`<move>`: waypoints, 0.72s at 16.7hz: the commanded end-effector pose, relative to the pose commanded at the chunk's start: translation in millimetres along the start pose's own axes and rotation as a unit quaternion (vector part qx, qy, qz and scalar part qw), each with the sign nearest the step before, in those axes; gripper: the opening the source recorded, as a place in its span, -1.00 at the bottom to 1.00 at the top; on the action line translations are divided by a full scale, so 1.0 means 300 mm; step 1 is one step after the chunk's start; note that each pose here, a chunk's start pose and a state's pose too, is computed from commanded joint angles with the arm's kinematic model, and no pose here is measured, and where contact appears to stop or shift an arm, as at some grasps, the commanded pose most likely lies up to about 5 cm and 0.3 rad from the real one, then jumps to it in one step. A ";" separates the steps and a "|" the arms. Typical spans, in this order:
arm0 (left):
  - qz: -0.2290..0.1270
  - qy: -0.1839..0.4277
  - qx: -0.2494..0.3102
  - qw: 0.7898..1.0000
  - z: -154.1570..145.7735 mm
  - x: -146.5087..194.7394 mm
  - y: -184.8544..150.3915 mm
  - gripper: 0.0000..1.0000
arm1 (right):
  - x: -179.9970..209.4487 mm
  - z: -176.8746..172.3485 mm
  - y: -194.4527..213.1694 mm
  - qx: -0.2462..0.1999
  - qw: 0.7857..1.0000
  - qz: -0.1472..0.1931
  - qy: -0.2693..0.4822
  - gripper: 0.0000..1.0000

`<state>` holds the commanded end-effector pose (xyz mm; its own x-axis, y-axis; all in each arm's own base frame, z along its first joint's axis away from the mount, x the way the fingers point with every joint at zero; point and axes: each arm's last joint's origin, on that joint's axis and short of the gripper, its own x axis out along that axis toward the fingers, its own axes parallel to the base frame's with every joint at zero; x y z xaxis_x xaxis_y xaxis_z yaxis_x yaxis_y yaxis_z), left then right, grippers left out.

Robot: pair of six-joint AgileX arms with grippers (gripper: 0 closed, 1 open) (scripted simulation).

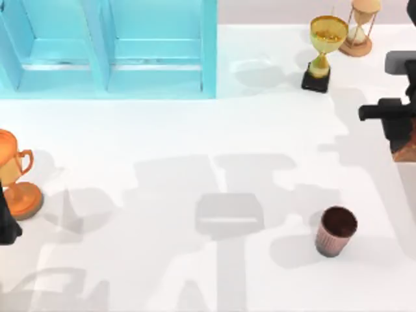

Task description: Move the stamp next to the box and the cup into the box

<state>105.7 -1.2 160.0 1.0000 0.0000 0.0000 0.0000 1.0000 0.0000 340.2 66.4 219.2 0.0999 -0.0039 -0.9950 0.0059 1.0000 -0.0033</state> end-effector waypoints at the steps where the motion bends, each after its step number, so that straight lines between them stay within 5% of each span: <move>1: 0.000 0.000 0.000 1.000 0.000 0.000 0.000 1.00 | 0.028 0.000 0.001 -0.001 1.000 0.000 0.000 -1.00; 10: 0.000 0.000 0.000 1.000 0.000 0.000 0.000 1.00 | 0.136 -0.009 -0.003 0.000 1.000 0.001 0.000 -1.00; 12: 0.000 0.000 0.000 1.000 0.000 0.000 0.000 1.00 | 0.136 -0.009 -0.003 0.000 1.000 0.001 0.000 -0.70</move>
<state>105.7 -1.2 160.0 1.0000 0.0000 0.0000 0.0000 1.0000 0.0000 341.6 65.5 178.4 0.0999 -0.0015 -0.9950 0.0054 1.0000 -0.0010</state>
